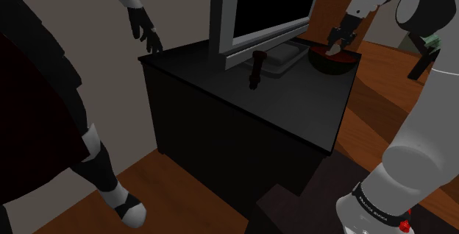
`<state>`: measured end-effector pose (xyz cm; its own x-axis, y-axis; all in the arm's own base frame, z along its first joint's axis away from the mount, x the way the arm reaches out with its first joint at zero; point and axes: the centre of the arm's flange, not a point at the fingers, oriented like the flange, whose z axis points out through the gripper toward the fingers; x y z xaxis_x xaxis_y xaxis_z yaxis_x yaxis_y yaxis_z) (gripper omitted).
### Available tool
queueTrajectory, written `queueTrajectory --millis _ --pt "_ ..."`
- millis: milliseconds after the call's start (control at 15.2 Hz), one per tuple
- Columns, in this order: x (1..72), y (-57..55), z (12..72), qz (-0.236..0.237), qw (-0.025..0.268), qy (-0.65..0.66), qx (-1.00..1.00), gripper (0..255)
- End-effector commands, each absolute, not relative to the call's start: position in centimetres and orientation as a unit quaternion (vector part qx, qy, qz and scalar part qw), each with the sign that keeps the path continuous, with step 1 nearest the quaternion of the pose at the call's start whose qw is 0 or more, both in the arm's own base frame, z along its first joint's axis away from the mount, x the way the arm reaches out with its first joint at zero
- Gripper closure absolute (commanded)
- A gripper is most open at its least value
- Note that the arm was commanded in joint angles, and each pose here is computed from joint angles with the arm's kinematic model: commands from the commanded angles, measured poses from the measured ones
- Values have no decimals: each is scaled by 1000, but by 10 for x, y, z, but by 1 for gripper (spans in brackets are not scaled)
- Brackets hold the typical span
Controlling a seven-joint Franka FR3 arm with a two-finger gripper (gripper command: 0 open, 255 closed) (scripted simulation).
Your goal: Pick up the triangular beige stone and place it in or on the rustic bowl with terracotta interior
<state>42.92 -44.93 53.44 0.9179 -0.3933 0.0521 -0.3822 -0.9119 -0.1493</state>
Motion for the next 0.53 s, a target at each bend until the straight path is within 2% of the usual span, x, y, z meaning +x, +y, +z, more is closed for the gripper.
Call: queueTrajectory --millis 0,330,396,462 --pt "429 -449 532 -41 68 198 -977 255" --pt "429 -449 532 -41 68 198 -977 255" --pt "429 -449 532 -41 68 198 -977 0" --pt "429 -449 532 -41 68 198 -977 0"
